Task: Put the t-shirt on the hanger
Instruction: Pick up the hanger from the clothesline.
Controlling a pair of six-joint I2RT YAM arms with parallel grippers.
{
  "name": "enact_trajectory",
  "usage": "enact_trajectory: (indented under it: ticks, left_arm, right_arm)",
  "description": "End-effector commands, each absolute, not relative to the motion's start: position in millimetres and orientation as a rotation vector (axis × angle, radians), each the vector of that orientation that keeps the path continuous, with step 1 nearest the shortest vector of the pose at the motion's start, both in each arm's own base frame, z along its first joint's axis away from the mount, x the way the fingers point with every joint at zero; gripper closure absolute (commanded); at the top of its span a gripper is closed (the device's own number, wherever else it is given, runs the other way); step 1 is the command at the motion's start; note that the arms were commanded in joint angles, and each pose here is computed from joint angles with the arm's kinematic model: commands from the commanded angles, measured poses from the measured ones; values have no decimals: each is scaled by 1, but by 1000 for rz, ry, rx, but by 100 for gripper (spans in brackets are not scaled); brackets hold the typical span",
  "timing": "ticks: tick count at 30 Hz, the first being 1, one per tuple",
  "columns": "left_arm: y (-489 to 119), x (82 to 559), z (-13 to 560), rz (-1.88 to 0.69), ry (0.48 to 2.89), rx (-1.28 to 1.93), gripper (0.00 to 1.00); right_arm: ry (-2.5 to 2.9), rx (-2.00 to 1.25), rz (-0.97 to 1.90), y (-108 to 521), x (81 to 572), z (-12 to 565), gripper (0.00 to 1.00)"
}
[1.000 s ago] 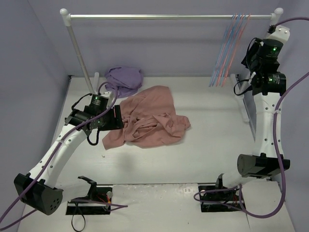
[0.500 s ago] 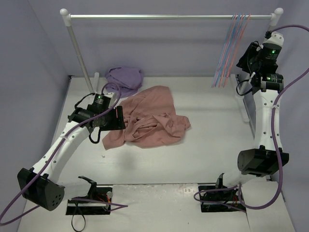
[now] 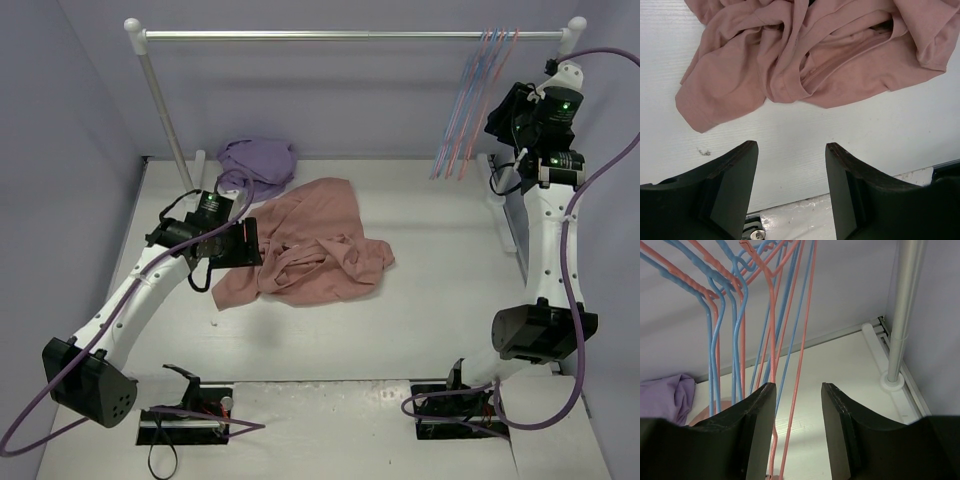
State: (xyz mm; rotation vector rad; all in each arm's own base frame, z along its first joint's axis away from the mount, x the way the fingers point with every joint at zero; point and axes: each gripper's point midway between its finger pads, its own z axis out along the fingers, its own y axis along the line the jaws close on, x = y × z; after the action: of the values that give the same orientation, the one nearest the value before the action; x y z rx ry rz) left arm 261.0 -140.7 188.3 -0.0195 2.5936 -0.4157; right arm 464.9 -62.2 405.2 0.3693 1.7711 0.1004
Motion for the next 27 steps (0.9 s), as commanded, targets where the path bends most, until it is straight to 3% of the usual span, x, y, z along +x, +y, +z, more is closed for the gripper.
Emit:
enact_trajectory:
  ticks: [1,16,27]
  left_arm:
    - [-146,271,214,-453,2515,8,44]
    - [-143,268,210,-443,2528,10,44]
    - [-142,265,207,-438,2533,13,44]
  right_arm:
    - [1670,308,159,-51,476,433,58]
    - [1709,296,134,-50,492,403,60]
    - [1687,293,20,-64,490,410,81]
